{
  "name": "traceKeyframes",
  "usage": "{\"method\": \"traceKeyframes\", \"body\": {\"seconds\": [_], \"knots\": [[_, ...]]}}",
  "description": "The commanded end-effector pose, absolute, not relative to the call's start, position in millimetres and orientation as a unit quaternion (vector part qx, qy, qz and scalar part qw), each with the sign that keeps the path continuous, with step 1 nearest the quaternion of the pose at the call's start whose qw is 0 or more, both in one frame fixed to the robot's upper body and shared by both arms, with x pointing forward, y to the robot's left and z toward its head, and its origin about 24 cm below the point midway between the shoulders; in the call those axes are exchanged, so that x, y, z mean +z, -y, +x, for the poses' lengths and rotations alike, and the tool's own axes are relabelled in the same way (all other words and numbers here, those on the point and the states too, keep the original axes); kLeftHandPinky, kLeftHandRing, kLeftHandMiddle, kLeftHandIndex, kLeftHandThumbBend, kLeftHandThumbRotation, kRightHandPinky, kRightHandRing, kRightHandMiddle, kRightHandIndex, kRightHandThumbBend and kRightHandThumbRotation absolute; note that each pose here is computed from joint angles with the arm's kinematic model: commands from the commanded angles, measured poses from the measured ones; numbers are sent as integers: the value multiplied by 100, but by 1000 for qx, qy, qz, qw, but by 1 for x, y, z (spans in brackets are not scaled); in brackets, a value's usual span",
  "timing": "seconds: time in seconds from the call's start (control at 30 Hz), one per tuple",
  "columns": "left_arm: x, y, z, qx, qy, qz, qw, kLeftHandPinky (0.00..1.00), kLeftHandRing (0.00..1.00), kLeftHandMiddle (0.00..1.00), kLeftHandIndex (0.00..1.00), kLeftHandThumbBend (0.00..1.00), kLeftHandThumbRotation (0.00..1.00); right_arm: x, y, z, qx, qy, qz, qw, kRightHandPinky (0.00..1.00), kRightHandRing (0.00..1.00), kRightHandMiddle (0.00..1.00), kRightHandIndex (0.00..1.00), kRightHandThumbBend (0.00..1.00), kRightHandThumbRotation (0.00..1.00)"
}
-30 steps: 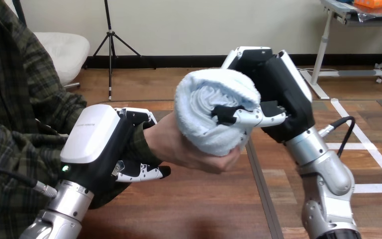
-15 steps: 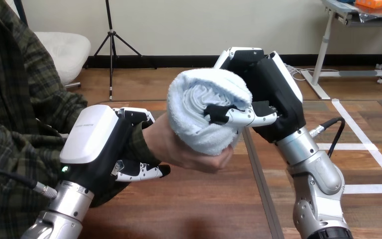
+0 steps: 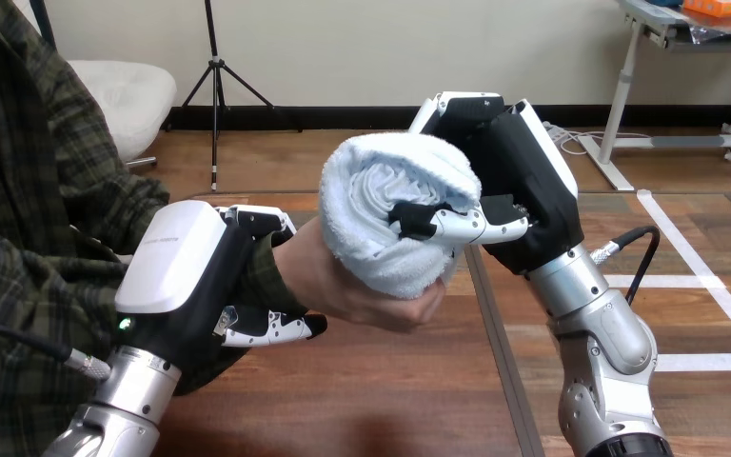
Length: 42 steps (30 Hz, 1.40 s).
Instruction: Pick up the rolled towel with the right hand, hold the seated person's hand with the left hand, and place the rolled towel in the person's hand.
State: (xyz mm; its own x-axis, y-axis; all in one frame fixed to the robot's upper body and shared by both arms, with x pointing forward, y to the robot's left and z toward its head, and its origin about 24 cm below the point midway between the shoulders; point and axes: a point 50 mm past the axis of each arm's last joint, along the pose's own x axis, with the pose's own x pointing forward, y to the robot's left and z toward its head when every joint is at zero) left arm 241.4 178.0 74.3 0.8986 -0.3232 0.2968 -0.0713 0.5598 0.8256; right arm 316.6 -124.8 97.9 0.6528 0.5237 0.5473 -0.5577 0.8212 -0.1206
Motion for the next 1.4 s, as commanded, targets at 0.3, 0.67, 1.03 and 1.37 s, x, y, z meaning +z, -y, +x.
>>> {"method": "traceKeyframes", "body": {"seconds": [0.3, 0.67, 1.03, 1.37], "knots": [[86, -168, 246, -73, 258, 441, 857, 30, 34, 39, 39, 94, 0, 110, 103, 324, 336, 304, 18, 891, 11, 16, 21, 24, 70, 0], [76, -178, 249, -70, 237, 445, 861, 43, 47, 52, 52, 98, 9, 107, 108, 327, 376, 261, 23, 889, 32, 40, 48, 50, 83, 6], [77, -189, 250, -71, 226, 456, 858, 56, 63, 71, 75, 100, 32, 117, 116, 324, 388, 255, -13, 886, 67, 78, 80, 80, 96, 22], [81, -196, 248, -69, 220, 462, 857, 64, 77, 86, 90, 100, 40, 119, 125, 323, 366, 253, -28, 895, 86, 92, 91, 92, 100, 37]]}}
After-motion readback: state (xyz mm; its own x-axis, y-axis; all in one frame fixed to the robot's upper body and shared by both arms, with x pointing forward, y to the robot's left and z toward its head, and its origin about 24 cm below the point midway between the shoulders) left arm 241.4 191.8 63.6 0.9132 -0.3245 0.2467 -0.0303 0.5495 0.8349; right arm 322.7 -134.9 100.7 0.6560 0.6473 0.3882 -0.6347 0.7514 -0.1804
